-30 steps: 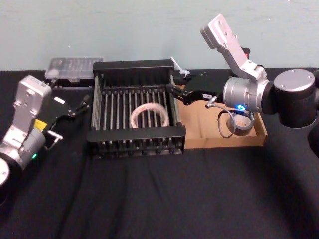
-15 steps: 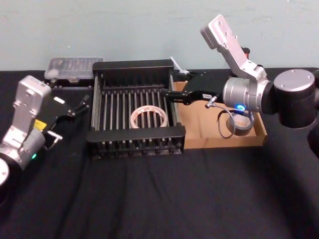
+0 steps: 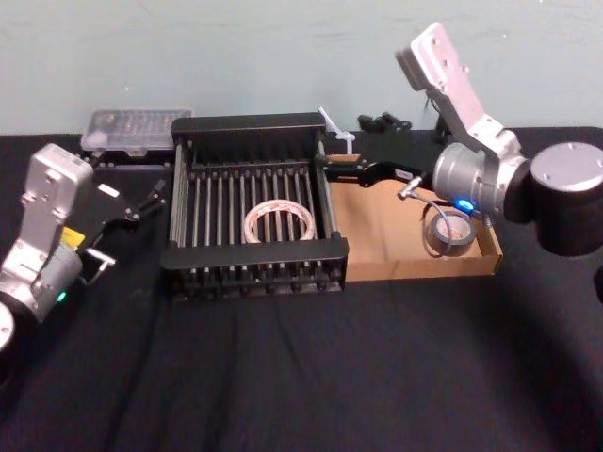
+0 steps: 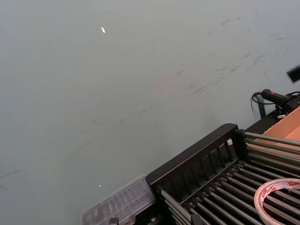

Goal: Pick up the white tape and place it into the black box , Pick up the silver tape and place it into the brown box.

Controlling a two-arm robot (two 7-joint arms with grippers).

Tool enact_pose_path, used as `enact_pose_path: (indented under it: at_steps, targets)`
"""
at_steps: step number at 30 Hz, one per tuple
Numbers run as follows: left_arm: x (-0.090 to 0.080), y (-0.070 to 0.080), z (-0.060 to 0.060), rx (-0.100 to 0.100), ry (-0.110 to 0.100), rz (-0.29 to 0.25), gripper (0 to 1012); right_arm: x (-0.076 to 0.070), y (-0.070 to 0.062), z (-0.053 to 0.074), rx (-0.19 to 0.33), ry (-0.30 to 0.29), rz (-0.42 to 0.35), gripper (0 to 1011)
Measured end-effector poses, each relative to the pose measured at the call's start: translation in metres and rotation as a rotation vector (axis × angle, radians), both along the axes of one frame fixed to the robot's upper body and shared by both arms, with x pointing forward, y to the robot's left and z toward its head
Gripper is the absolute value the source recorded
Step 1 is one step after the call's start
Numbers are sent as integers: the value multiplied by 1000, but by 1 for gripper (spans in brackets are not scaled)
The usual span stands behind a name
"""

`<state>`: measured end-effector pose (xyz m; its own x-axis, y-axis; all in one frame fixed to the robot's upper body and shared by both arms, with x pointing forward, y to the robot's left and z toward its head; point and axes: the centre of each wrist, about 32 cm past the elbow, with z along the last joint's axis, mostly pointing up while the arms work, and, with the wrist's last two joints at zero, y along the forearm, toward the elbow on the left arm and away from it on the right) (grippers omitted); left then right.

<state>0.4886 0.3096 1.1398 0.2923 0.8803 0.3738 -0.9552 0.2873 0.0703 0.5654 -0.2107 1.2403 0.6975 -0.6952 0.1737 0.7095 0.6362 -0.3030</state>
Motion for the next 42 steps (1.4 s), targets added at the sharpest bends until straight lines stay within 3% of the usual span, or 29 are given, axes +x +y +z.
enact_pose_path:
  at_steps: [6, 13, 17, 21, 30, 42]
  targets:
    - [0, 0, 0, 0, 0, 0, 1001, -24, -12, -6, -1, -140, -102, 1002]
    - [0, 0, 0, 0, 0, 0, 1001, -51, -34, -21, -15, -254, -222, 1002]
    - [0, 0, 0, 0, 0, 0, 1001, -62, -43, -30, -25, -279, -261, 1002]
    - [0, 0, 0, 0, 0, 0, 1001, -75, -52, -41, -36, -277, -298, 1002]
    - [0, 0, 0, 0, 0, 0, 1001, -92, -61, -57, -36, -244, -348, 1003]
    - [0, 0, 0, 0, 0, 0, 1001, -97, -62, -63, -30, -235, -368, 1002]
